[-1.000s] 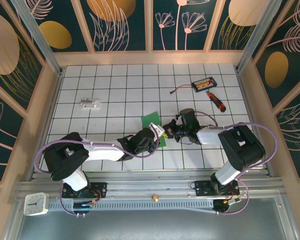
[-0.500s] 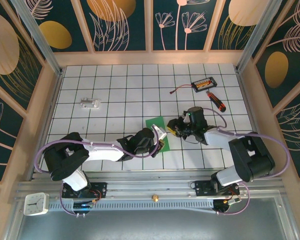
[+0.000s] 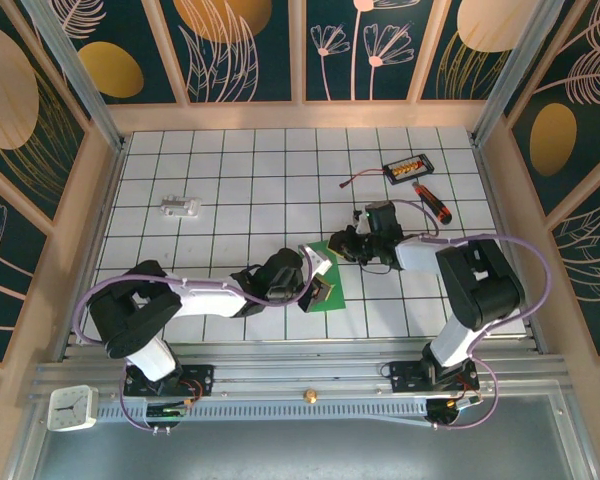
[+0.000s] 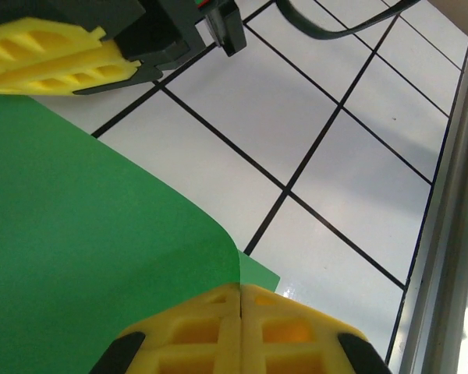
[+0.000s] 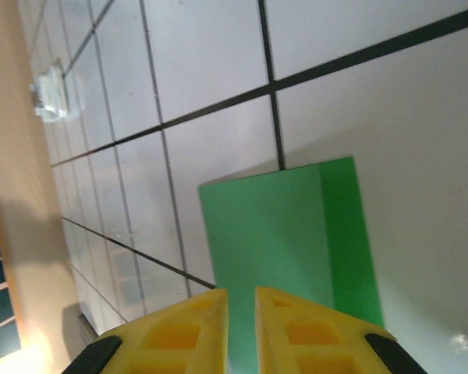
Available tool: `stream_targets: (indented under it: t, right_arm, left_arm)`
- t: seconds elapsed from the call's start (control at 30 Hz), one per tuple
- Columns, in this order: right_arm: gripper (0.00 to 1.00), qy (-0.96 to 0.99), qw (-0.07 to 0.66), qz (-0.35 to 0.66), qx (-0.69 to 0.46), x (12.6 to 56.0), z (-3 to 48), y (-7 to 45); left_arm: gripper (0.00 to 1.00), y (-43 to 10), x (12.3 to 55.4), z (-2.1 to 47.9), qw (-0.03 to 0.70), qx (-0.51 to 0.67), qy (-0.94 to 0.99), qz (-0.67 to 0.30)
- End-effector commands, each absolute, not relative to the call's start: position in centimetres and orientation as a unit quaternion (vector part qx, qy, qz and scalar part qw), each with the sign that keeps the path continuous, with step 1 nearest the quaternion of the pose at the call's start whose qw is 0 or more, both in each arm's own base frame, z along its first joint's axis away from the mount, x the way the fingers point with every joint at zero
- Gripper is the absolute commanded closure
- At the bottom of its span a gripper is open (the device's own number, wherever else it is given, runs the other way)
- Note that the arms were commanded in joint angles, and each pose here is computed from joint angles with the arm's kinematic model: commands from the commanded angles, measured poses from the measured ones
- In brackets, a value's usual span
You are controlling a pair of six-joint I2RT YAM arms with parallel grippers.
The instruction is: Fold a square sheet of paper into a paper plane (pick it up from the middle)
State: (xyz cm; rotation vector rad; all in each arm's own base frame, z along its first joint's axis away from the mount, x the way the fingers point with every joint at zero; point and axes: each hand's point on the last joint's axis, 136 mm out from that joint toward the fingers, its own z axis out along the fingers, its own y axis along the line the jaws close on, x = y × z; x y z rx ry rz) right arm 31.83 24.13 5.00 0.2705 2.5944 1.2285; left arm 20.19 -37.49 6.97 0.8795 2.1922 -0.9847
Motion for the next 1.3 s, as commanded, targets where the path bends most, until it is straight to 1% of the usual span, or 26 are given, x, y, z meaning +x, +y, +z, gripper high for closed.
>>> stream_targets:
  t: [0.0,0.33,0.43,0.97,1.27]
  right_arm:
    - [0.83,0.901,0.127,0.410,0.070,32.1,3.9,23.9]
    - [0.88,0.922,0.109,0.368,0.059,31.6,0.7,23.0]
    - [0.88,0.926,0.105,0.358,0.057,31.4,0.2,22.7]
    - [0.90,0.936,0.097,0.334,0.044,31.2,-0.9,22.1]
    - [0.90,0.938,0.096,0.331,0.043,31.1,-1.0,22.0]
  left_arm:
    - [1.00,-37.8,20.2,6.8,0.273,0.321,0.816,-0.395]
    - [1.00,-37.3,21.4,6.3,0.253,0.299,0.822,-0.414]
    - [1.00,-37.0,21.7,5.2,0.240,0.296,0.830,-0.409]
    - [1.00,-35.4,24.5,4.6,0.243,0.265,0.845,-0.397]
    - [1.00,-34.5,24.8,3.7,0.239,0.262,0.855,-0.378]
